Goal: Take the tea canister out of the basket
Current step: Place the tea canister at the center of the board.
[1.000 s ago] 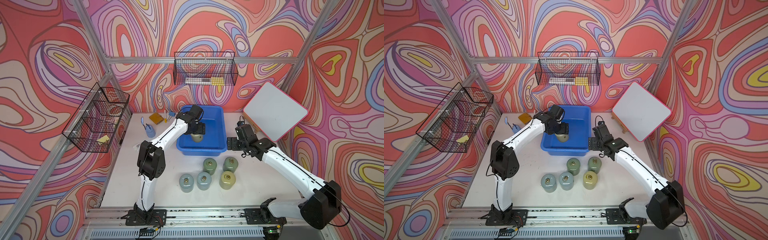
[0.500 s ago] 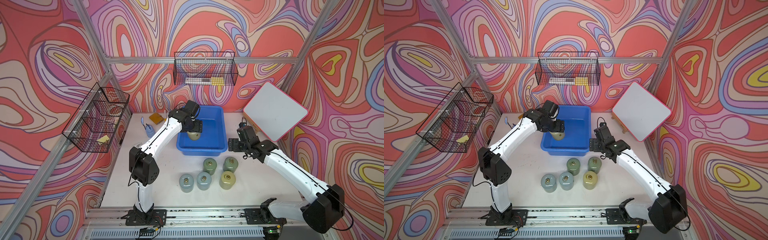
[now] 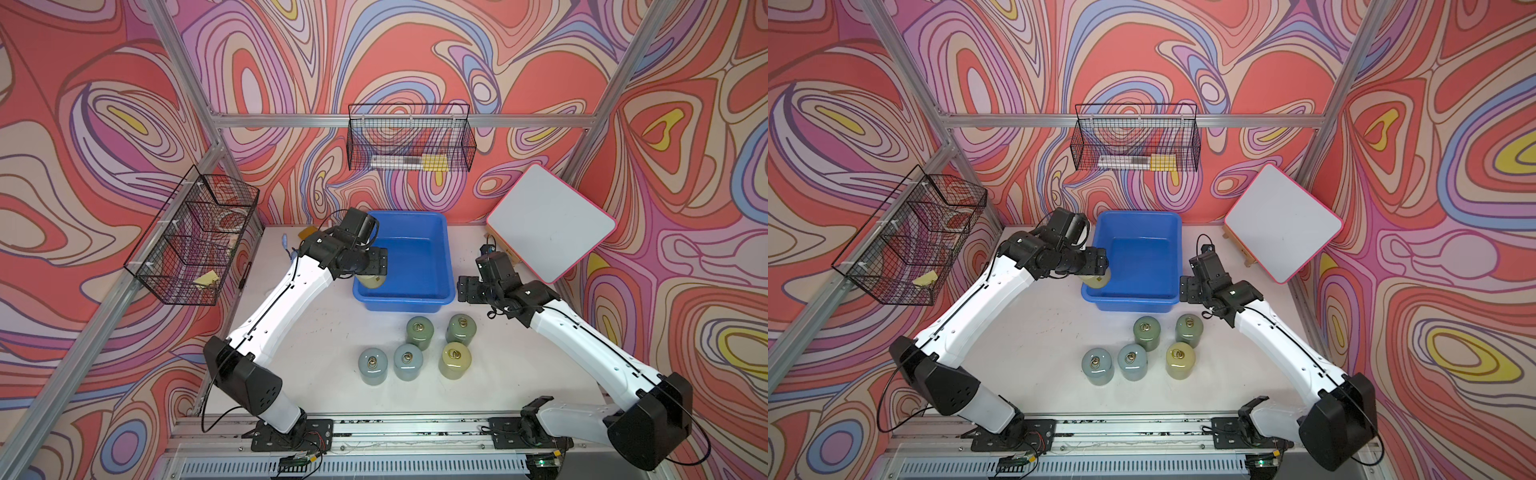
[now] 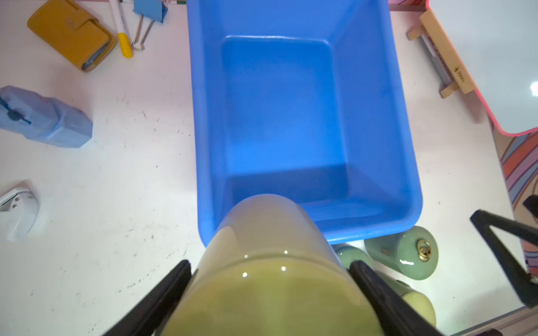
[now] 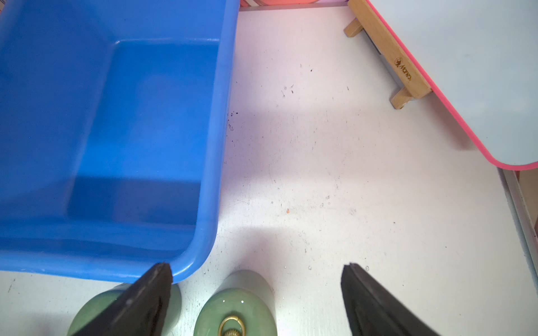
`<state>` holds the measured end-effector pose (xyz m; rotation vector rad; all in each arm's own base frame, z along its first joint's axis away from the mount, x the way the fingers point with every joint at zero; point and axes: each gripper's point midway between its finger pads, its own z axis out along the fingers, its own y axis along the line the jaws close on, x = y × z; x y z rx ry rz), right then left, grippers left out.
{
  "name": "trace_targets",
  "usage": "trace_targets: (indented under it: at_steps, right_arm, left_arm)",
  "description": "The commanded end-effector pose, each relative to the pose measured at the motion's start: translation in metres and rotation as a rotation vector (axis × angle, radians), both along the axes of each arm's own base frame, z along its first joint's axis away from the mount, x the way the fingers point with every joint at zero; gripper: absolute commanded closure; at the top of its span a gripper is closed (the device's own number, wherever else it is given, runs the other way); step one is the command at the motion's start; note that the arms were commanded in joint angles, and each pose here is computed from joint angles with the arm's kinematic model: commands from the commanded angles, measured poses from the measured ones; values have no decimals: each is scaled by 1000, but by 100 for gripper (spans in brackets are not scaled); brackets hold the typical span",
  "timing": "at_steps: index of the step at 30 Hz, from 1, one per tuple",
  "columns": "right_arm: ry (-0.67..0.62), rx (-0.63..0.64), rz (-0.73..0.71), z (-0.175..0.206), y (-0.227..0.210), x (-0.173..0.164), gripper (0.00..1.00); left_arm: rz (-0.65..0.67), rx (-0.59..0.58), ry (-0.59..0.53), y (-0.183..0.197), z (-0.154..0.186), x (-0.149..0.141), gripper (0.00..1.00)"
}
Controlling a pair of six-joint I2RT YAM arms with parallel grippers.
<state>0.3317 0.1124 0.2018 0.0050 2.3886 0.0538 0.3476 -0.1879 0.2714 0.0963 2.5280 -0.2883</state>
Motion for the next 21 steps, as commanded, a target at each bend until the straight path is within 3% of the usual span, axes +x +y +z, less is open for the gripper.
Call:
trace_targets:
  at_steps: [1, 13, 21]
  right_arm:
    - [-22, 15, -21, 7, -3, 0, 7]
    - [-28, 45, -33, 9, -3, -3, 7]
    - [-38, 71, -42, 13, -2, -4, 7]
  left_arm:
    - [30, -39, -92, 7, 19, -6, 78]
    - [87, -91, -41, 26, -31, -46, 79]
    - [102, -105, -15, 23, -67, -51, 80]
